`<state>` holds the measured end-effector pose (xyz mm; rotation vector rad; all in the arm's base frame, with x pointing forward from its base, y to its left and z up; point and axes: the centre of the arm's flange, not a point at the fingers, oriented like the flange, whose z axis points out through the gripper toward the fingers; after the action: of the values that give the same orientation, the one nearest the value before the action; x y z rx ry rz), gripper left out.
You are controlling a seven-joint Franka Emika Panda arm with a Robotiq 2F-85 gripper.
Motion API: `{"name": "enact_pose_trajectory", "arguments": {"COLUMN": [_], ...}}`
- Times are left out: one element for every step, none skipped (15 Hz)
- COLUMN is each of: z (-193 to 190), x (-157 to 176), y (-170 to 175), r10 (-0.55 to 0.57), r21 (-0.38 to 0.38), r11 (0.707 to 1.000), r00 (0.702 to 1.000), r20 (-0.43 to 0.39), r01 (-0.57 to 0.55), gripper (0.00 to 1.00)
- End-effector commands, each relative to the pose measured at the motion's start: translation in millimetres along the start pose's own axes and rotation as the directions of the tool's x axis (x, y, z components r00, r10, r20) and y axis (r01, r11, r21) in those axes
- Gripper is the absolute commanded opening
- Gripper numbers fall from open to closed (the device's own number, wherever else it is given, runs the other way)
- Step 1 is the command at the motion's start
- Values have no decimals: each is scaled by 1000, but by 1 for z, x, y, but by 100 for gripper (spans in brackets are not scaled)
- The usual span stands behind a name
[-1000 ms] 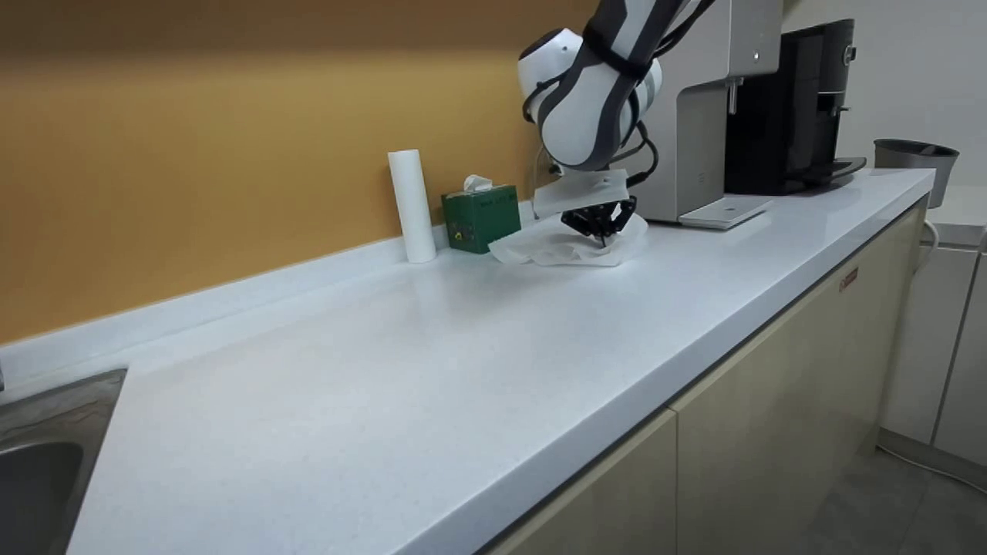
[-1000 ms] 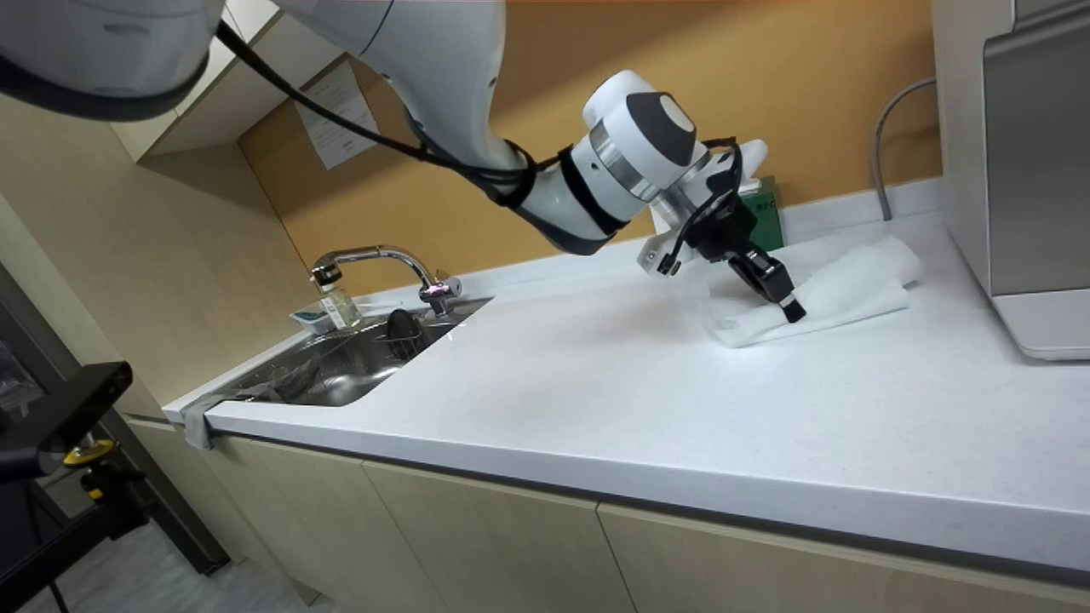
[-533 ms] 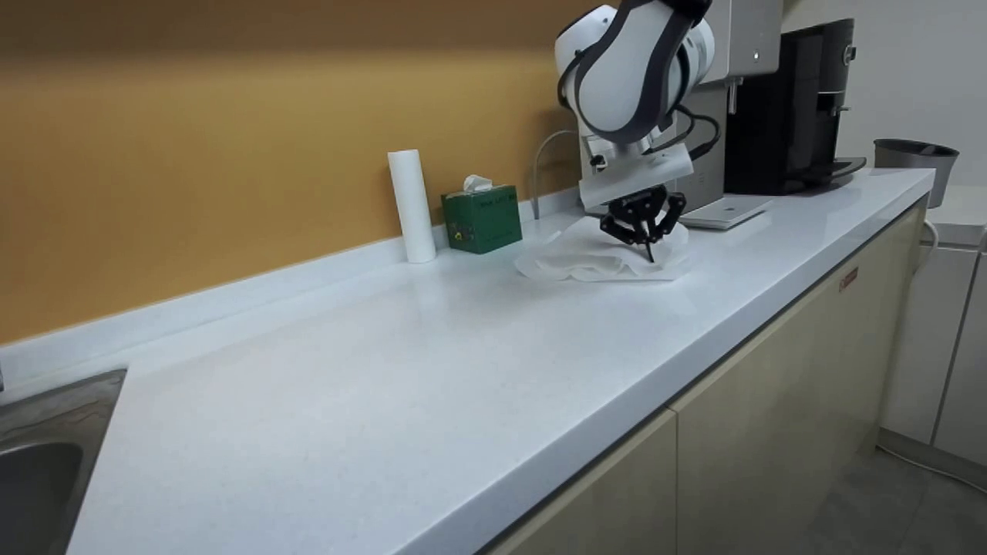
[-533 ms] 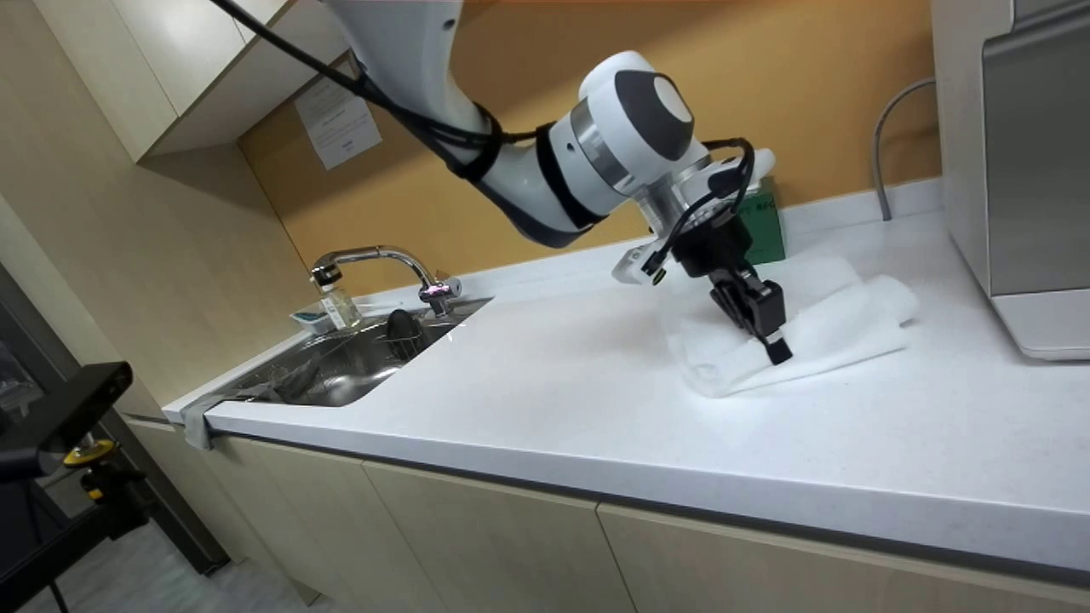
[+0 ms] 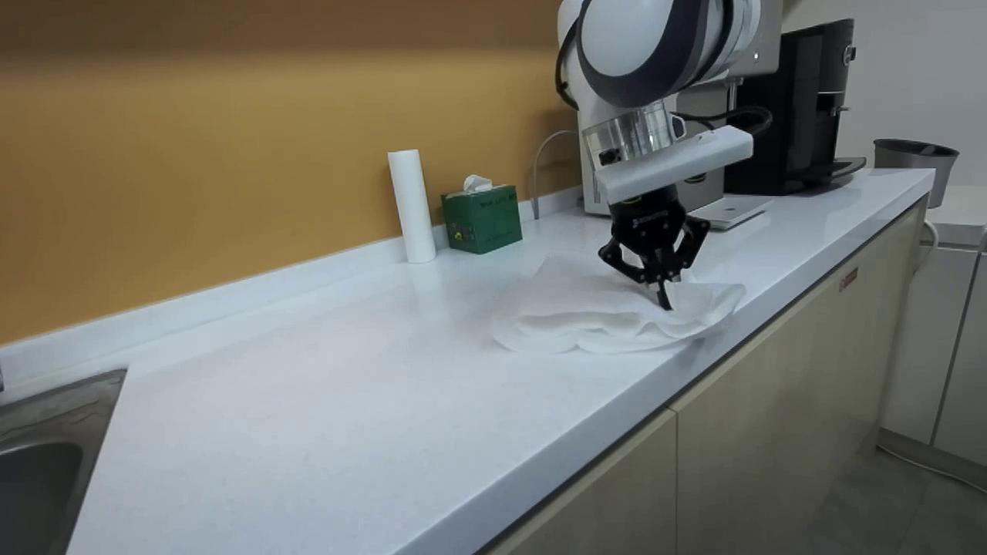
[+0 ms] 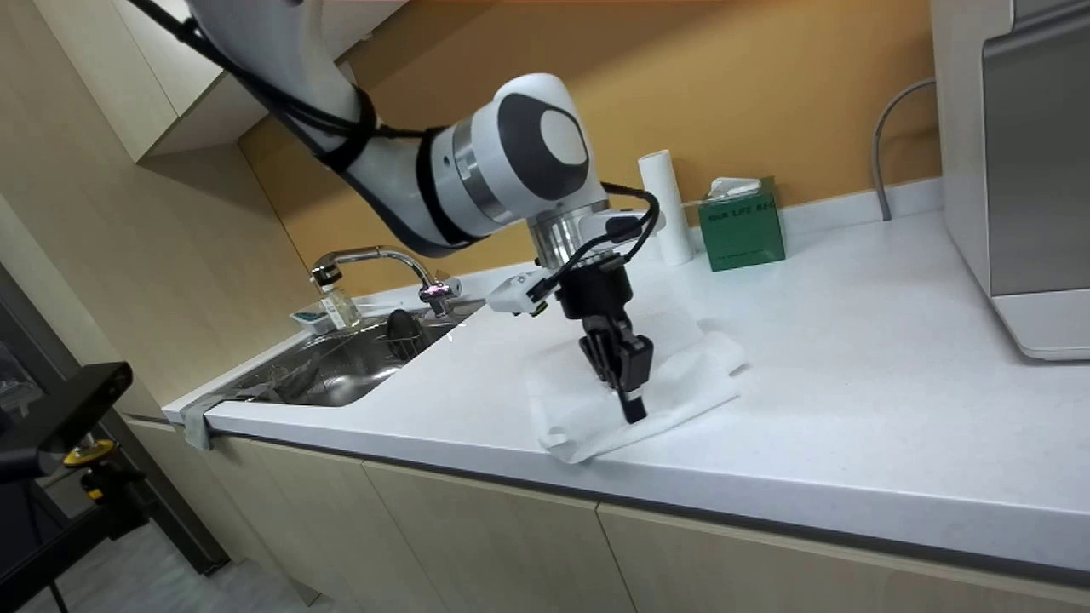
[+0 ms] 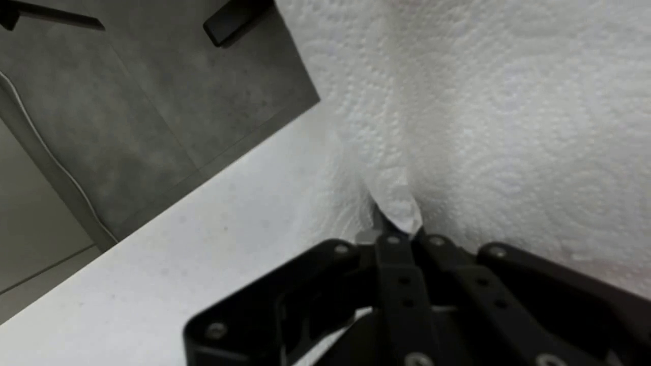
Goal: Wipe the counter top using the paper towel
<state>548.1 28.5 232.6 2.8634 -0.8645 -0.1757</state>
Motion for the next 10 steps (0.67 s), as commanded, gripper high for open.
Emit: {"name": "enact_pose_trajectory", "arguments": {"z": [14,15,15,16,16,16,17,19,20,21], "x": [-41,-49,-58,-68,-79,-89,-100,-107,-111,-110], "y": [-27,-38,-49,-59,-68,-76,-84,-91,-95,-99], "r10": [-104,-135,-172,-208,-247,-282,-317,-339,-351,-349], "r21": [19,28,36,44,51,58,65,61,60,52], "r11": [994,991,985,978,969,959,948,941,936,937], "r00": [993,988,982,974,964,954,942,935,930,931], "r20": [61,69,78,84,94,99,107,108,109,106], "r01": [103,133,170,205,243,278,311,334,346,345], "gripper": [0,0,0,0,0,0,0,0,0,0]}}
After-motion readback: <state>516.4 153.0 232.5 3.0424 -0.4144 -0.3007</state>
